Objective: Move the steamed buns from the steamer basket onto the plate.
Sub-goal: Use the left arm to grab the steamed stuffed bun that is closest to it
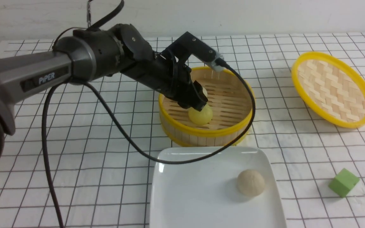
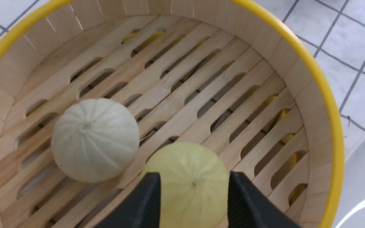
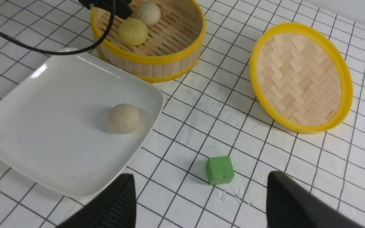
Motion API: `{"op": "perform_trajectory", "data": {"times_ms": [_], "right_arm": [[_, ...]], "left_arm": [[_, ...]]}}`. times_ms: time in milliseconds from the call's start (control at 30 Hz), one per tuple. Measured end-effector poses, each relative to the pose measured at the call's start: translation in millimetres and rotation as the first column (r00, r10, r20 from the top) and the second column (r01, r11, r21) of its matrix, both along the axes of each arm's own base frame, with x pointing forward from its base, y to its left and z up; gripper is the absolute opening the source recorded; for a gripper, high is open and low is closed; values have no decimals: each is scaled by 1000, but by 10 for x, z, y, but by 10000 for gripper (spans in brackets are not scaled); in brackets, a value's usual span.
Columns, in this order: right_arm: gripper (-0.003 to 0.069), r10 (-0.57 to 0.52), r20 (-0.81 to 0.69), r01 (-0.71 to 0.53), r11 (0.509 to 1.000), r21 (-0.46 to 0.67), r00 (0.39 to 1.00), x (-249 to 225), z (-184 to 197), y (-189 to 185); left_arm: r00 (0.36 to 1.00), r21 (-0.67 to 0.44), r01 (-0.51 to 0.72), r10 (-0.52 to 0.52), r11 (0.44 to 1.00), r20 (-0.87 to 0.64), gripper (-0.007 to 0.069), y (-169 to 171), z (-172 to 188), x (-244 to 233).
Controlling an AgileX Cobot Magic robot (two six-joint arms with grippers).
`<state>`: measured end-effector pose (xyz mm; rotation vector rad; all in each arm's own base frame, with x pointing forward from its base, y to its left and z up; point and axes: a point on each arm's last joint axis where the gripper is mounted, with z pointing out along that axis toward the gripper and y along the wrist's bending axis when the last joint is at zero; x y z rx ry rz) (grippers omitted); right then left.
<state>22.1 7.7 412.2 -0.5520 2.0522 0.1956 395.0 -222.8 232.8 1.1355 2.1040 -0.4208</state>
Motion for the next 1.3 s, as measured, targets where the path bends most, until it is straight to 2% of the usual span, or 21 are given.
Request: {"op": "perform_trajectory", "data": {"times_ms": [300, 567, 933, 1100, 1133, 1167, 1200, 1300], "right_arm": [[536, -1, 0, 1, 1000, -1, 1000, 0, -1, -1], [536, -1, -1, 1, 1000, -2, 1000, 0, -2, -1], [536, 1, -1, -1, 1000, -4, 1000, -1, -2, -1], [528, 0, 1, 0, 1000, -5, 1000, 0, -1, -3], [522, -1, 1, 1, 1000, -6, 1000, 1, -1, -3], [521, -1, 1, 1, 1000, -6, 1000, 1, -1, -3], [514, -1, 1, 1, 1000, -6, 1000, 1, -1, -3], [499, -1, 4, 1, 1000, -5, 1000, 2, 1, -3]], "left_arm": [[999, 10, 33, -33, 999, 25, 323, -251, -161, -36], [996, 62, 26, -31, 998, 88, 323, -234, -222, 38], [999, 88, -19, 14, 996, 50, 312, -196, -251, 36], [999, 113, -23, 19, 993, 36, 217, -177, -268, 29], [999, 116, -26, 22, 993, 36, 144, -173, -269, 30], [999, 118, -27, 23, 993, 36, 135, -173, -270, 30], [999, 118, -28, 24, 993, 37, 57, -172, -270, 31], [999, 118, -30, 25, 993, 39, 19, -171, -269, 33]]}}
